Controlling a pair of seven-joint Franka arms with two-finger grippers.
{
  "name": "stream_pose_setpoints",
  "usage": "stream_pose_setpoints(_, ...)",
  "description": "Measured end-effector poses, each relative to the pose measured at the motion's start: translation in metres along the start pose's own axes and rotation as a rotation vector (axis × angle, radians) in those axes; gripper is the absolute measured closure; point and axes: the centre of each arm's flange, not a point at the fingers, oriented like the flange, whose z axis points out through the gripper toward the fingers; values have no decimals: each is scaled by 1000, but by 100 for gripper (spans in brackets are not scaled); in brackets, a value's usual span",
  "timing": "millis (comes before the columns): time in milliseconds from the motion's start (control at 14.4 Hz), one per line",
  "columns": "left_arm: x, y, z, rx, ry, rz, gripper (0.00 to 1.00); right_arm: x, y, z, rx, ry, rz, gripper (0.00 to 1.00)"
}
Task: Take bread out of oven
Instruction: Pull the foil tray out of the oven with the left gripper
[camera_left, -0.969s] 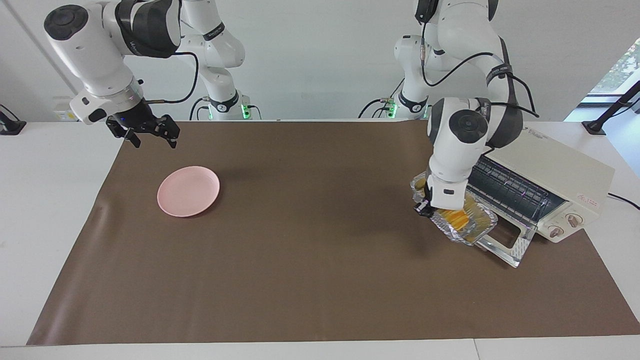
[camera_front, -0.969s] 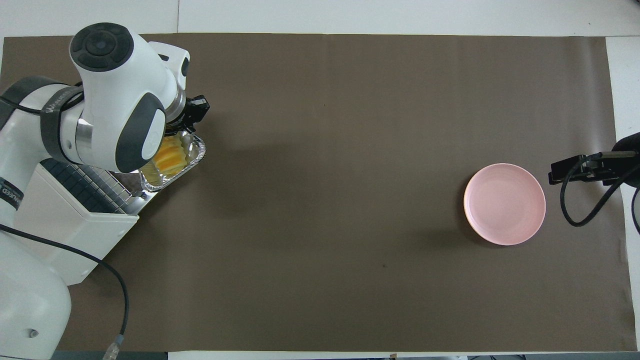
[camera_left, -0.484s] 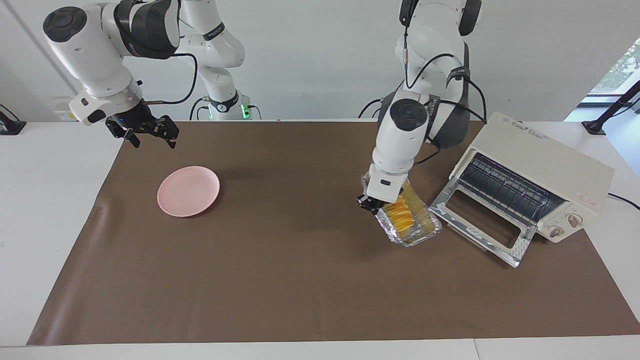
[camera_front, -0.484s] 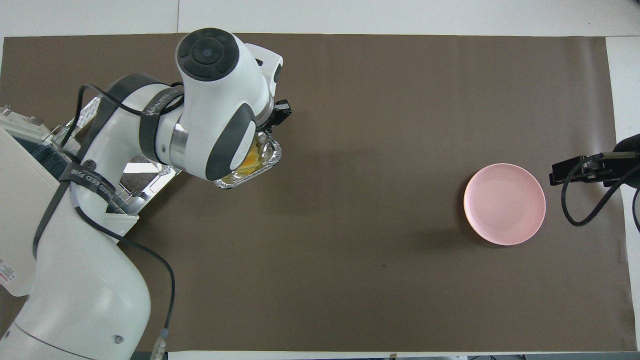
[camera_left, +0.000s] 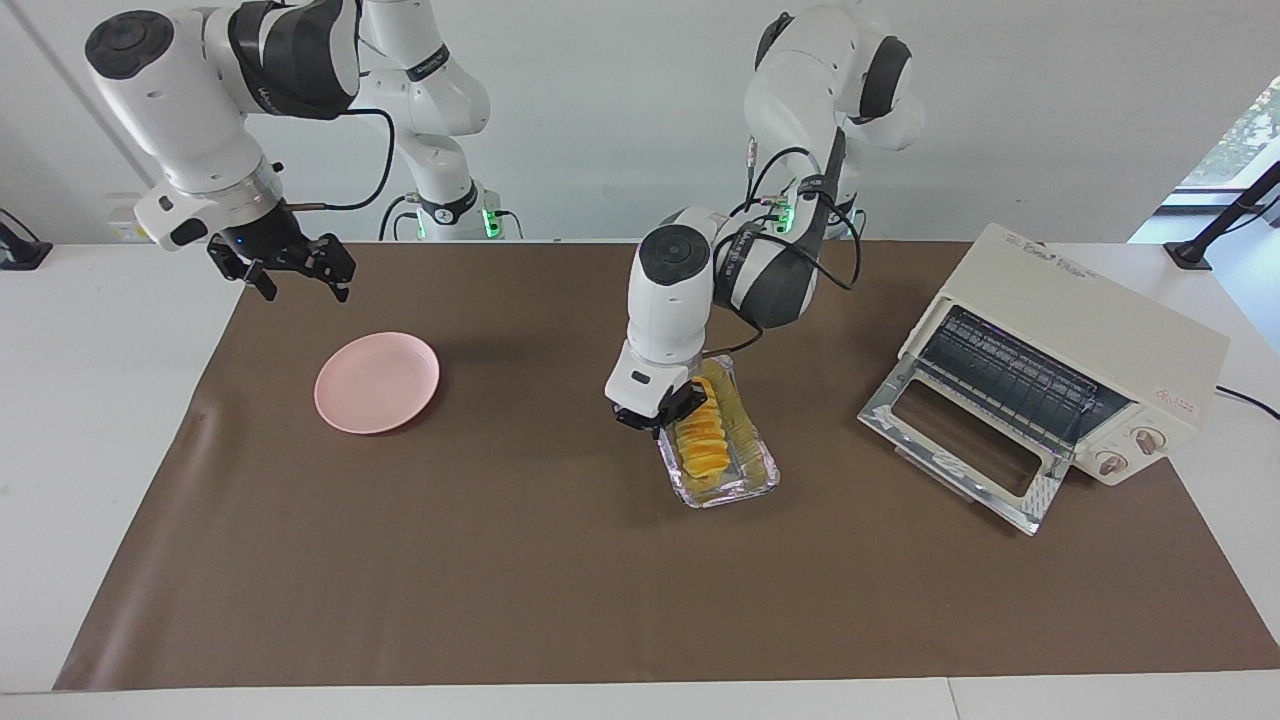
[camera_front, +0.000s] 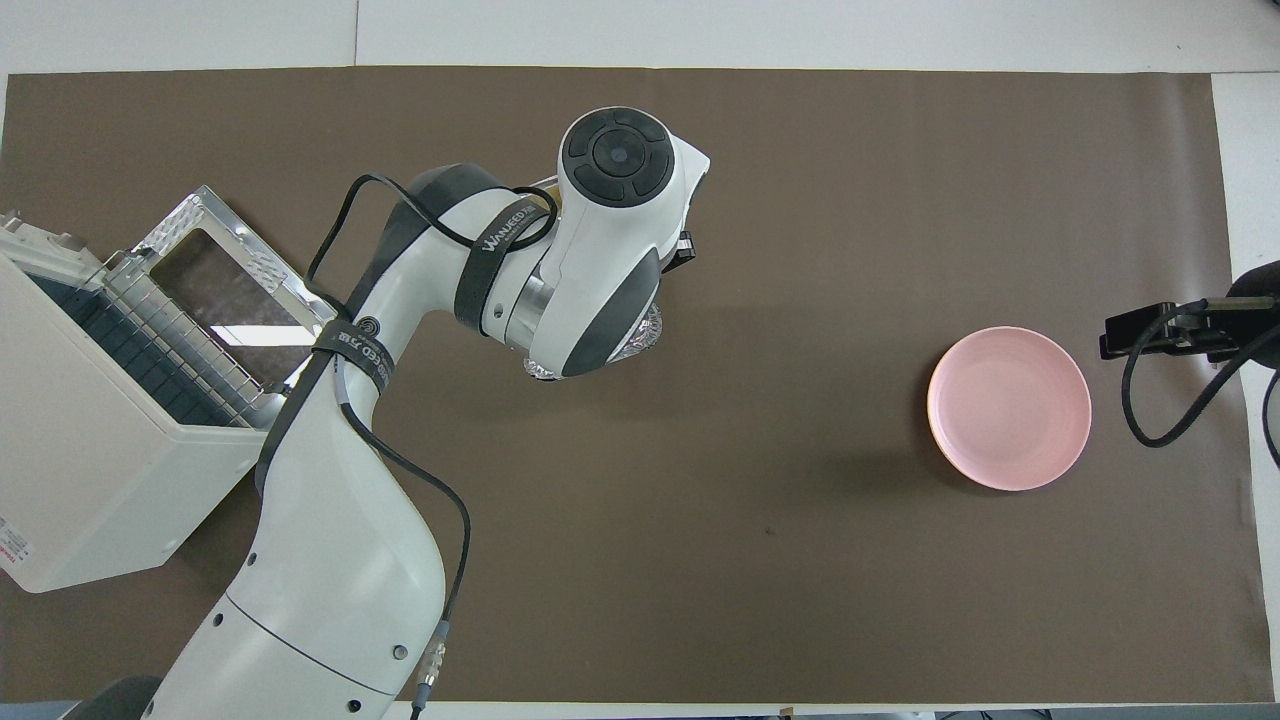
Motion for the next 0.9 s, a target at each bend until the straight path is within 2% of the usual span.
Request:
stream_pose_setpoints(415, -15, 20, 3, -23, 26, 213, 98, 7, 13, 6, 1, 26, 23, 0)
stream_pose_setpoints(900, -84, 53, 50, 6, -10, 329, 98, 28, 32, 19, 1, 84, 55, 0)
